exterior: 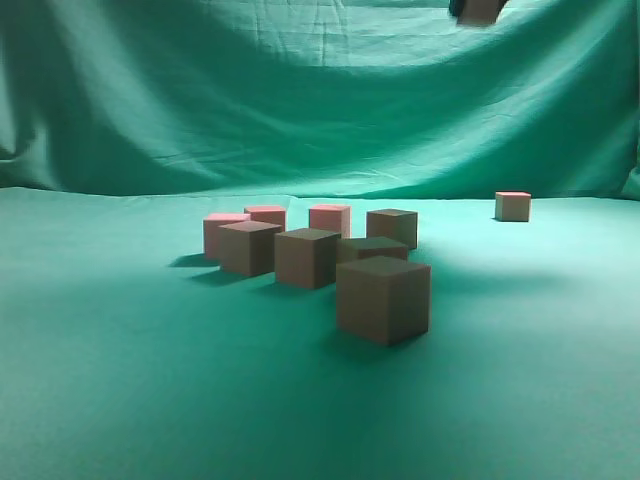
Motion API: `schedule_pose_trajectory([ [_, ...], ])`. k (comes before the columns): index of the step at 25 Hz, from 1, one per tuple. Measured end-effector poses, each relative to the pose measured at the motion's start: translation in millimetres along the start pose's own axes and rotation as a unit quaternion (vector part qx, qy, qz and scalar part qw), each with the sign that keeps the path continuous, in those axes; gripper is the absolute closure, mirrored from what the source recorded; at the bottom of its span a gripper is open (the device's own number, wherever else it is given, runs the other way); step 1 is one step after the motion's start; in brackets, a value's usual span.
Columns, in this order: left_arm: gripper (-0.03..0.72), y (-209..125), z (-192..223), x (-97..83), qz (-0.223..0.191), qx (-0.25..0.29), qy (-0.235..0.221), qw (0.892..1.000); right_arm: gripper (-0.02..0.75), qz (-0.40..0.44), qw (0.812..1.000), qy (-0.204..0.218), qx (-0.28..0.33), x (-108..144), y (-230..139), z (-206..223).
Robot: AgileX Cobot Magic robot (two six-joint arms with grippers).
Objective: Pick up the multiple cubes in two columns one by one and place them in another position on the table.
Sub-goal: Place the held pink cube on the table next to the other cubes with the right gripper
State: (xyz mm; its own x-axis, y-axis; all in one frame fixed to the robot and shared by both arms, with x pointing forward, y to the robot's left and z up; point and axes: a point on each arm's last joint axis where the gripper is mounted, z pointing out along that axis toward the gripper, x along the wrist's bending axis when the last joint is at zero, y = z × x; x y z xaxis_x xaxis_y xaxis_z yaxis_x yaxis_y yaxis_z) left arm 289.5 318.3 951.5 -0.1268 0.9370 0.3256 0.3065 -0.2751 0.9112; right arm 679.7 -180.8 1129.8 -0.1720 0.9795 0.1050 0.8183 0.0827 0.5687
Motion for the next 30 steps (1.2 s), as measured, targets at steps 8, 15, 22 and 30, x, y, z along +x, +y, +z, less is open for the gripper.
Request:
schedule_pose_trajectory([
  [8,0.688,0.0,0.0,0.0,0.000,0.000,0.000,1.000,0.478,-0.012,1.000,0.008,-0.013,2.4,-20.6,-90.1],
  [15,0.688,0.0,0.0,0.0,0.000,0.000,0.000,1.000,0.478,-0.042,0.996,0.080,0.008,8.2,-84.0,-101.3],
  [22,0.688,0.0,0.0,0.0,0.000,0.000,0.000,1.000,0.478,-0.152,0.972,0.178,0.024,15.7,-166.3,-91.7],
  [30,0.688,0.0,0.0,0.0,0.000,0.000,0.000,1.000,0.478,-0.309,0.915,0.251,0.065,71.7,-232.0,-67.7],
])
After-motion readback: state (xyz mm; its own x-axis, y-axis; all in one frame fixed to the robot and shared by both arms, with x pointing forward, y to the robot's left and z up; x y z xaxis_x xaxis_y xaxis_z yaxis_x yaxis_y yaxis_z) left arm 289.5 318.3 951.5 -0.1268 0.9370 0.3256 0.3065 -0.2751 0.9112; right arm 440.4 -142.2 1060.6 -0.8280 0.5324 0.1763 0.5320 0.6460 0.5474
